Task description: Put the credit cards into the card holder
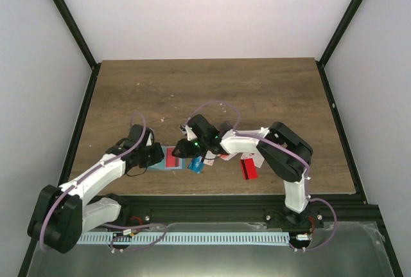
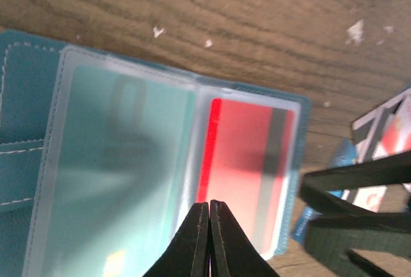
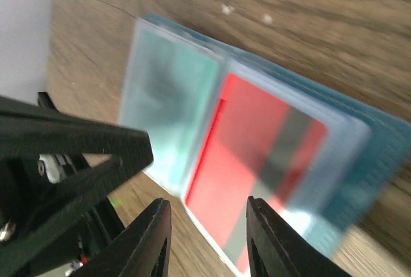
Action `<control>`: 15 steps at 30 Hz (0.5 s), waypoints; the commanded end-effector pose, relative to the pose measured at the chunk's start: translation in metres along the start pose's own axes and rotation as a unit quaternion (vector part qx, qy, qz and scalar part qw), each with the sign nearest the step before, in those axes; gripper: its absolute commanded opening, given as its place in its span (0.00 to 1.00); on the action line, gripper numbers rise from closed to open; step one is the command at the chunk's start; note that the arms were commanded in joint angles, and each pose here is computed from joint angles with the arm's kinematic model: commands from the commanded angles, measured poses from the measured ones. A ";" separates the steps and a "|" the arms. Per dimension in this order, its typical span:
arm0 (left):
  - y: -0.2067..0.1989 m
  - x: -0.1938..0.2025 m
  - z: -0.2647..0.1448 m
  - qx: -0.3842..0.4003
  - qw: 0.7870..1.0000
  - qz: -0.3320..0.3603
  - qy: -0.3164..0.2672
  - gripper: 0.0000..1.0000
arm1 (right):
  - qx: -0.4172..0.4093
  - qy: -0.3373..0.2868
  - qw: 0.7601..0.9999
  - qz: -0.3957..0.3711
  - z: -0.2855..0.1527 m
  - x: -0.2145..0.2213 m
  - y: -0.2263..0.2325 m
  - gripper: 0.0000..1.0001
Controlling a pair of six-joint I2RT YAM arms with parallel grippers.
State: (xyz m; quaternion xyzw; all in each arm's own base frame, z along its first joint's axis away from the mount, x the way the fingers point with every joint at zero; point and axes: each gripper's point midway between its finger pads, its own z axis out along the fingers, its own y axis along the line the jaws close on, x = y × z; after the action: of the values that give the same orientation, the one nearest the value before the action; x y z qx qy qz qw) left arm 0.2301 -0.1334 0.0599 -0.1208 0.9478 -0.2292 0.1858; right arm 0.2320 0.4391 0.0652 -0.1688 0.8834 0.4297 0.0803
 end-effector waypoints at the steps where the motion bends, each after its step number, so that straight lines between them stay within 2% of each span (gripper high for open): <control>1: 0.009 0.008 0.019 -0.012 1.000 0.004 0.016 0.04 | 0.043 -0.035 0.998 0.008 -0.025 0.000 -0.016 0.35; 9: 0.011 0.018 0.045 -0.017 0.999 0.008 0.045 0.04 | 0.057 -0.047 0.997 0.029 -0.052 0.010 -0.046 0.35; 15: -0.008 0.024 0.064 -0.010 0.998 0.017 0.060 0.04 | 0.059 -0.058 0.996 0.029 -0.069 0.008 -0.057 0.35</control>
State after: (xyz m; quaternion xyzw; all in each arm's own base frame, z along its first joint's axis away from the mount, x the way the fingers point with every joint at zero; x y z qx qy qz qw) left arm 0.2376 -0.1593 0.0158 -0.0963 0.9570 -0.2309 0.1470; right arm 0.2356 0.3584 0.0504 -0.1108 0.9117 0.3818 0.1034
